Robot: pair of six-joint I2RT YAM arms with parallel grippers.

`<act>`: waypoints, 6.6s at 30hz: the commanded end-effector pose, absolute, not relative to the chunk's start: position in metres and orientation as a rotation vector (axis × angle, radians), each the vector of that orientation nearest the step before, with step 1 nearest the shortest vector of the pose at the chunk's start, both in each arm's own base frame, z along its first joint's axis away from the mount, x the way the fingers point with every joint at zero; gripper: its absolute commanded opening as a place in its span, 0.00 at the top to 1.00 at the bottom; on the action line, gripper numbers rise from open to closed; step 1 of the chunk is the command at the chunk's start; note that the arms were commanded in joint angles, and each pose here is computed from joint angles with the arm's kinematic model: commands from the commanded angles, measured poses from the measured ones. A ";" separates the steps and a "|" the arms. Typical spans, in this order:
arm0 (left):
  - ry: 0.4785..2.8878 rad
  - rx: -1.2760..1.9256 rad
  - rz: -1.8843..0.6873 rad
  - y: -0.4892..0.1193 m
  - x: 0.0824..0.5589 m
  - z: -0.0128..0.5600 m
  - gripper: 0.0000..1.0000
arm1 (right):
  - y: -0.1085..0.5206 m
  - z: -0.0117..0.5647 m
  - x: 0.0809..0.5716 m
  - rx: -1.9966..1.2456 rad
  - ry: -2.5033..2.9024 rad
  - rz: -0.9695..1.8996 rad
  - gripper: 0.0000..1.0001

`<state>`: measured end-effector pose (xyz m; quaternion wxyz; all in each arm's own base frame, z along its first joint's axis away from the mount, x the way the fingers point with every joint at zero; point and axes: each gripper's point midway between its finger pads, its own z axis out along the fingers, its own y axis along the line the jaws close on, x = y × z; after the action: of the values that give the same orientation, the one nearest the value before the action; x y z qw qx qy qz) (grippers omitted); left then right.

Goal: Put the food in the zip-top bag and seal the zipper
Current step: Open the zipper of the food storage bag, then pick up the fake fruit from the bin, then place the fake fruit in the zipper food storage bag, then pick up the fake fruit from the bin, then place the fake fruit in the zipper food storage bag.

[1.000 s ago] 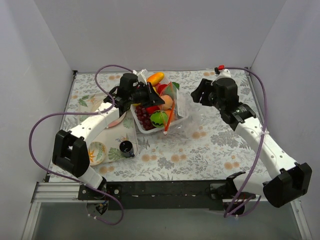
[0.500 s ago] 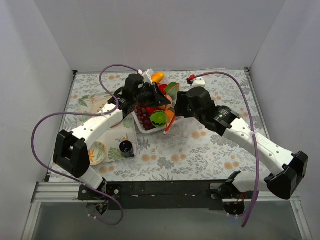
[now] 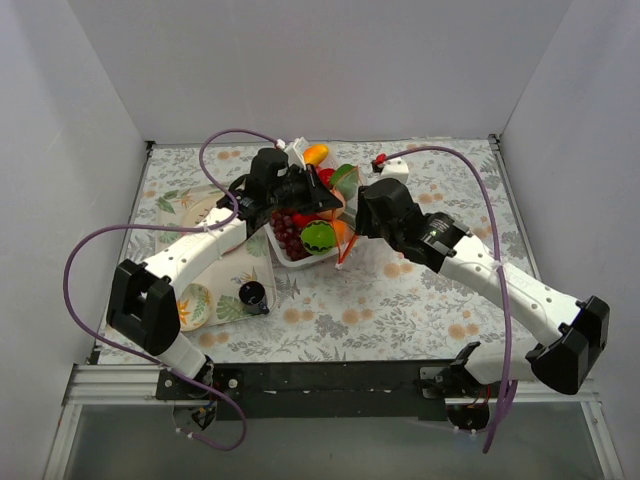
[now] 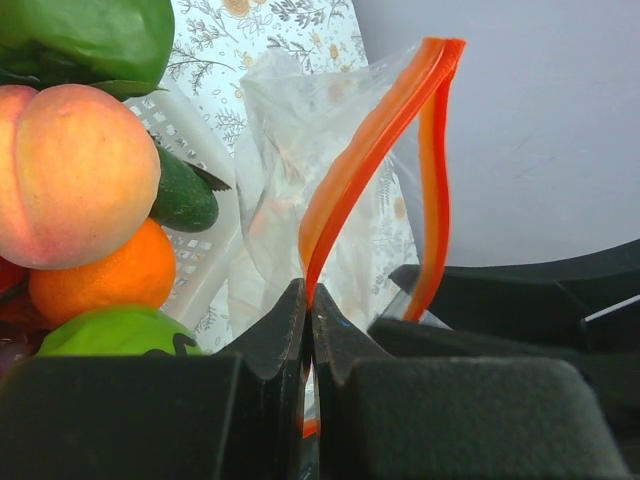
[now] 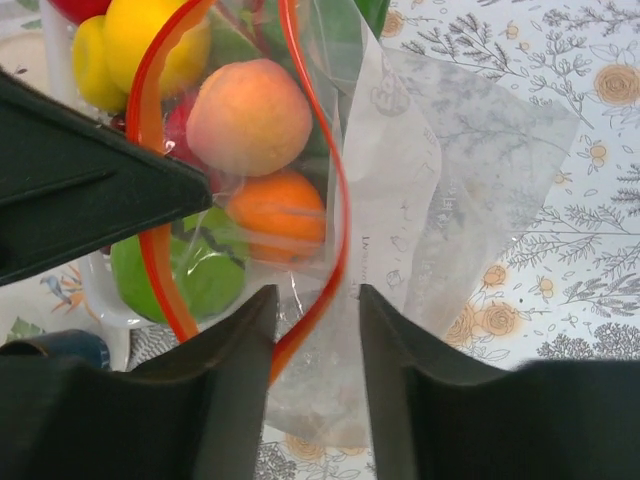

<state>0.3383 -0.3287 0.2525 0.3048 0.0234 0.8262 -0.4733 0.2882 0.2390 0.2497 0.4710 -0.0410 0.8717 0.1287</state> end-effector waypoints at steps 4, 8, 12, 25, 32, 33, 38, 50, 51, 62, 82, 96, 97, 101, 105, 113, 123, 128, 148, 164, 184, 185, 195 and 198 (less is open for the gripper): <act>2.195 0.085 -1.261 -0.334 0.331 0.243 1.00 | 0.174 0.243 0.308 0.055 2.130 0.116 0.96; 2.223 0.109 -1.274 -0.349 0.328 0.229 1.00 | 0.131 0.268 0.301 0.136 2.055 0.048 0.99; 2.234 0.169 -1.314 -0.381 0.324 0.218 1.00 | 0.111 0.285 0.284 0.140 2.062 -0.001 0.99; 2.170 0.282 -1.347 -0.421 0.313 0.227 0.13 | 0.122 0.191 0.280 0.080 2.228 -0.061 0.99; 2.142 0.300 -1.270 -0.394 0.297 0.245 0.14 | 0.134 0.182 0.288 0.079 2.224 0.024 0.99; 2.140 0.287 -1.232 -0.385 0.296 0.251 0.17 | 0.137 0.183 0.290 0.078 2.221 0.035 0.99; 2.154 0.283 -0.948 -0.342 0.301 0.249 0.21 | 0.147 0.185 0.294 0.063 2.221 0.100 0.99; 2.235 0.237 -0.308 -0.271 0.323 0.180 0.02 | 0.163 0.191 0.295 0.035 2.225 0.205 0.99; 2.235 0.247 -0.282 -0.272 0.325 0.178 0.02 | 0.162 0.191 0.295 0.038 2.227 0.206 0.99; 2.238 0.260 -0.138 -0.266 0.320 0.159 0.03 | 0.165 0.192 0.293 0.037 2.225 0.231 0.99; 2.175 0.210 -0.998 -0.379 0.284 0.237 0.79 | 0.168 0.210 0.294 0.092 2.242 0.313 0.99; 2.143 0.166 -1.177 -0.437 0.302 0.217 0.18 | 0.170 0.223 0.278 0.147 2.244 0.463 0.99; 2.138 0.168 -1.179 -0.438 0.303 0.220 0.14 | 0.168 0.223 0.278 0.148 2.242 0.456 0.99; 2.107 0.197 -1.192 -0.440 0.303 0.232 0.02 | 0.163 0.222 0.280 0.155 2.245 0.429 0.99; 2.093 0.228 -1.195 -0.441 0.301 0.241 0.02 | 0.160 0.220 0.281 0.160 2.252 0.425 0.99; 2.032 0.252 -1.194 -0.427 0.293 0.276 0.10 | 0.142 0.227 0.289 0.185 2.228 0.369 0.99; 2.000 0.299 -0.516 -0.350 0.361 0.279 0.09 | 0.135 0.235 0.301 0.187 2.204 0.366 0.99; 2.011 0.379 -0.199 -0.332 0.396 0.249 0.02 | 0.137 0.232 0.302 0.184 2.210 0.375 0.99; 2.075 0.443 0.026 -0.315 0.412 0.185 0.02 | 0.143 0.222 0.297 0.178 2.229 0.423 0.99; 2.027 0.409 0.032 -0.308 0.413 0.209 0.47 | 0.149 0.221 0.297 0.168 2.232 0.454 0.99; 2.065 0.421 -0.867 -0.371 0.305 0.290 0.68 | 0.150 0.214 0.302 0.174 2.252 0.440 0.99; 2.071 0.353 -0.958 -0.376 0.299 0.296 0.68 | 0.150 0.215 0.302 0.176 2.251 0.440 0.99; 2.071 0.295 -1.221 -0.436 0.289 0.265 0.59 | 0.150 0.227 0.301 0.193 2.226 0.456 0.99; 2.096 0.278 -1.202 -0.445 0.294 0.252 0.40 | 0.148 0.232 0.300 0.200 2.217 0.457 0.99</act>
<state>0.2983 -0.4242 0.2284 0.3433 0.1125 0.8315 -0.4220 0.2947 0.1474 0.2028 0.3891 0.0702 0.9036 0.1647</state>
